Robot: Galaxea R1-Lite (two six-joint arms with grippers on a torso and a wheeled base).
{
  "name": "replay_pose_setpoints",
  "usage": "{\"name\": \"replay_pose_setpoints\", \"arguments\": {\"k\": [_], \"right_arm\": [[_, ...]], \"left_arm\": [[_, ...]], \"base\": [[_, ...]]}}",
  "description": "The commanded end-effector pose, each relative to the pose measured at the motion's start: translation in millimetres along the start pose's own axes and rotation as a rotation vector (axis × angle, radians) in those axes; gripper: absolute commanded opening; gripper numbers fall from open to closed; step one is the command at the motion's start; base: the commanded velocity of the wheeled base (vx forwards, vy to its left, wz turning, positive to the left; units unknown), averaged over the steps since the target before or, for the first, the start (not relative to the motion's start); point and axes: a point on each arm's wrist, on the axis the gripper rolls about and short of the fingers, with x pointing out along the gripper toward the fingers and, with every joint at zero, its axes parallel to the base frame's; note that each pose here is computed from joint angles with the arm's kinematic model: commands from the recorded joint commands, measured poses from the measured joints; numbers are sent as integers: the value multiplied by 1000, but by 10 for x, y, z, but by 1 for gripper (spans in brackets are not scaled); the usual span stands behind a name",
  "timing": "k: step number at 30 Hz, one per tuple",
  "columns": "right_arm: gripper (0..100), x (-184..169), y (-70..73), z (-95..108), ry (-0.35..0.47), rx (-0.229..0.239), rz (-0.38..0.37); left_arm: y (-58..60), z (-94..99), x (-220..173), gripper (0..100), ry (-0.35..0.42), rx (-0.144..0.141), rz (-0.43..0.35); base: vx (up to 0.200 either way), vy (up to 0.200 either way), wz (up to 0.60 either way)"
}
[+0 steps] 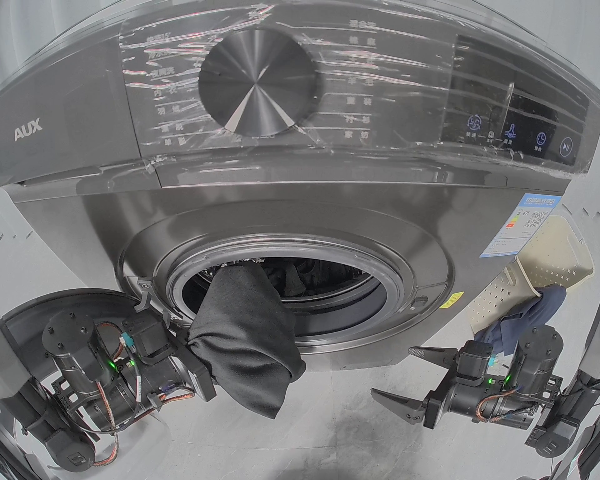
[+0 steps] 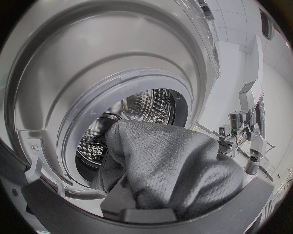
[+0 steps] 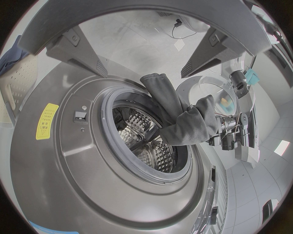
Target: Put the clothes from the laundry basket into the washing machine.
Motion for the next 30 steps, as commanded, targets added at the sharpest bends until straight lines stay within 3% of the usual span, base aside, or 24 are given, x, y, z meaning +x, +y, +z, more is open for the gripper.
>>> {"name": "replay_pose_setpoints", "arguments": {"k": [1, 14, 26, 30], "right_arm": [[100, 0, 28, -4, 2, -1, 10], [100, 16, 129, -9, 3, 7, 21], [100, -27, 217, 88, -48, 14, 22], [100, -42, 220, 115, -61, 12, 23]], "left_arm": [[-5, -13, 1, 0, 6, 0, -2], [-50, -37, 15, 0, 17, -9, -17], [-130, -54, 35, 0, 26, -72, -31], [-123, -153, 126, 0, 64, -67, -30]], "base": [[0, 0, 0], [0, 0, 0], [0, 0, 0], [0, 0, 0]]}}
